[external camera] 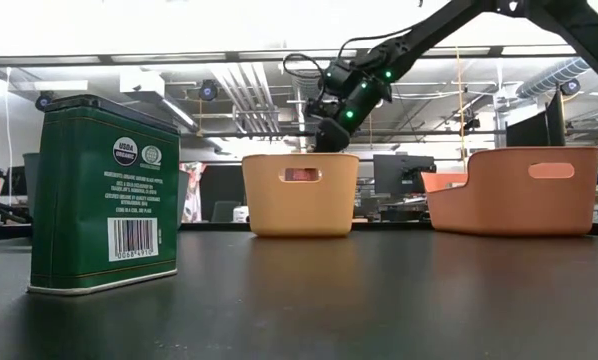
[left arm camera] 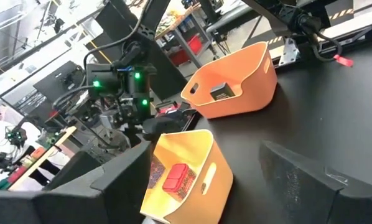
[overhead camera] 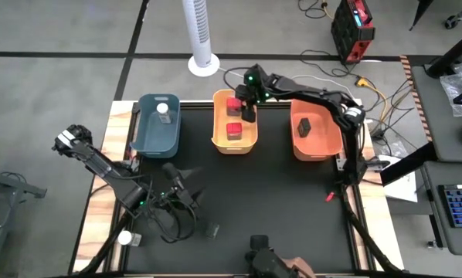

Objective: Sort spices by type
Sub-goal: Put the red seasoning can into the yellow bin

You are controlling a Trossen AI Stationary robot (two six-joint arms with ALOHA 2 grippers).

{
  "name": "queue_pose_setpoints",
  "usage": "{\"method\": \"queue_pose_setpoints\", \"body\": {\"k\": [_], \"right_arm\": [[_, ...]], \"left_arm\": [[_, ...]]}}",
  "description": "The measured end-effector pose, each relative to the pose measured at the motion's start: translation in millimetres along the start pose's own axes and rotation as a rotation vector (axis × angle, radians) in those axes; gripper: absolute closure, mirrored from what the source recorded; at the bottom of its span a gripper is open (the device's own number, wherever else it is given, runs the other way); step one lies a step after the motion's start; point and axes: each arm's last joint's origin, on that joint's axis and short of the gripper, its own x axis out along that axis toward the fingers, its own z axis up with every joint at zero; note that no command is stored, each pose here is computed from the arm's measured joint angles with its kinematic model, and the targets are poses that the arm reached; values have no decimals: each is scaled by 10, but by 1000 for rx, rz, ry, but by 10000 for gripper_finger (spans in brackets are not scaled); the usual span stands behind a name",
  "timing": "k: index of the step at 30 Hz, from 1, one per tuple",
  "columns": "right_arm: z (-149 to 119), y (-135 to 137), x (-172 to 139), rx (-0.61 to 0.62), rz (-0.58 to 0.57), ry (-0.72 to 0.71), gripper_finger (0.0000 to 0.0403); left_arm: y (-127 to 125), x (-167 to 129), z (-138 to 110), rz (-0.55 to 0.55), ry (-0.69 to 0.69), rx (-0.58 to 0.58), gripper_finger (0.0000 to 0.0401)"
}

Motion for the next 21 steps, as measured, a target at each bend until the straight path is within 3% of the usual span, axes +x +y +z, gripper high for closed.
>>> {"method": "queue_pose_setpoints", "body": {"k": [21], "right_arm": [[-127, 15, 95, -52, -7, -3, 197]], "left_arm": [[2, 2, -5, 1, 2, -12, 123]]}}
